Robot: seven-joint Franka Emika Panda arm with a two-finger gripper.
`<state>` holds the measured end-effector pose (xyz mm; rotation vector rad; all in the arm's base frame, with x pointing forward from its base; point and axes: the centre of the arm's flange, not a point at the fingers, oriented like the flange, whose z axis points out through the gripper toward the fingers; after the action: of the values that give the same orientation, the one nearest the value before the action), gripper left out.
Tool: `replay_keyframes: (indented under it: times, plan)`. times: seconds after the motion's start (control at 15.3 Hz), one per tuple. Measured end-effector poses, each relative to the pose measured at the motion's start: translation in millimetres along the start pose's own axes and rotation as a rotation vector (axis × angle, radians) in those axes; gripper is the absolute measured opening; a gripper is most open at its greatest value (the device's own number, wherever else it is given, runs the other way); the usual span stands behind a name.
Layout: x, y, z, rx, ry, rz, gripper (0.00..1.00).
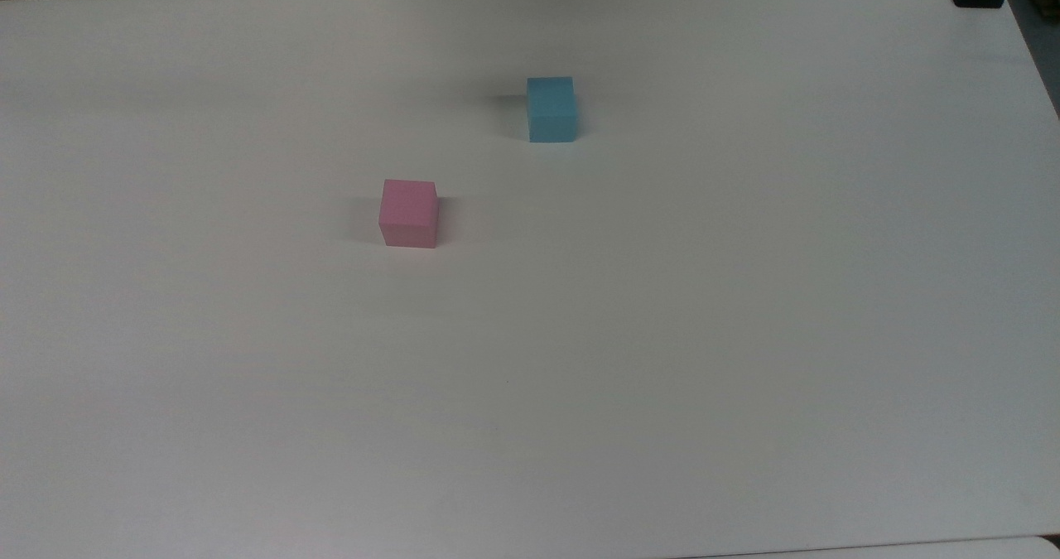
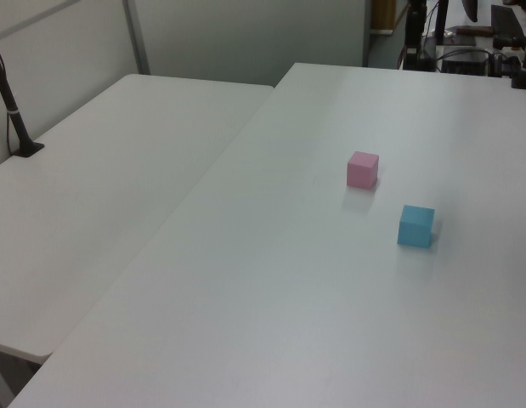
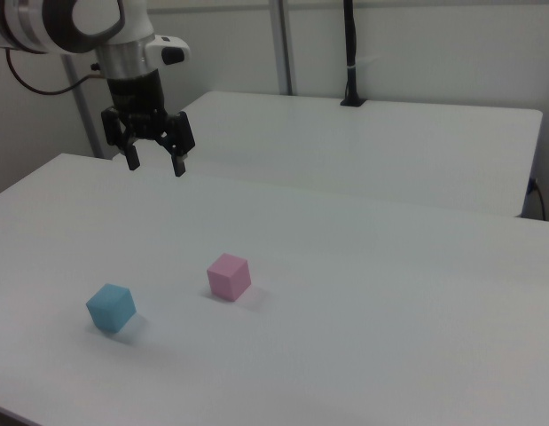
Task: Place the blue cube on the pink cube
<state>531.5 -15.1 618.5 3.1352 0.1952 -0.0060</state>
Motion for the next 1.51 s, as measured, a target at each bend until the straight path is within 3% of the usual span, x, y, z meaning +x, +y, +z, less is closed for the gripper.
replay_keyframes:
  times: [0.85,1.51]
  plan:
    - [-18,-47,16,0.002,-0.041,-0.002,0.97]
    - [-19,-122,121,-0.025,-0.027,0.14,0.99]
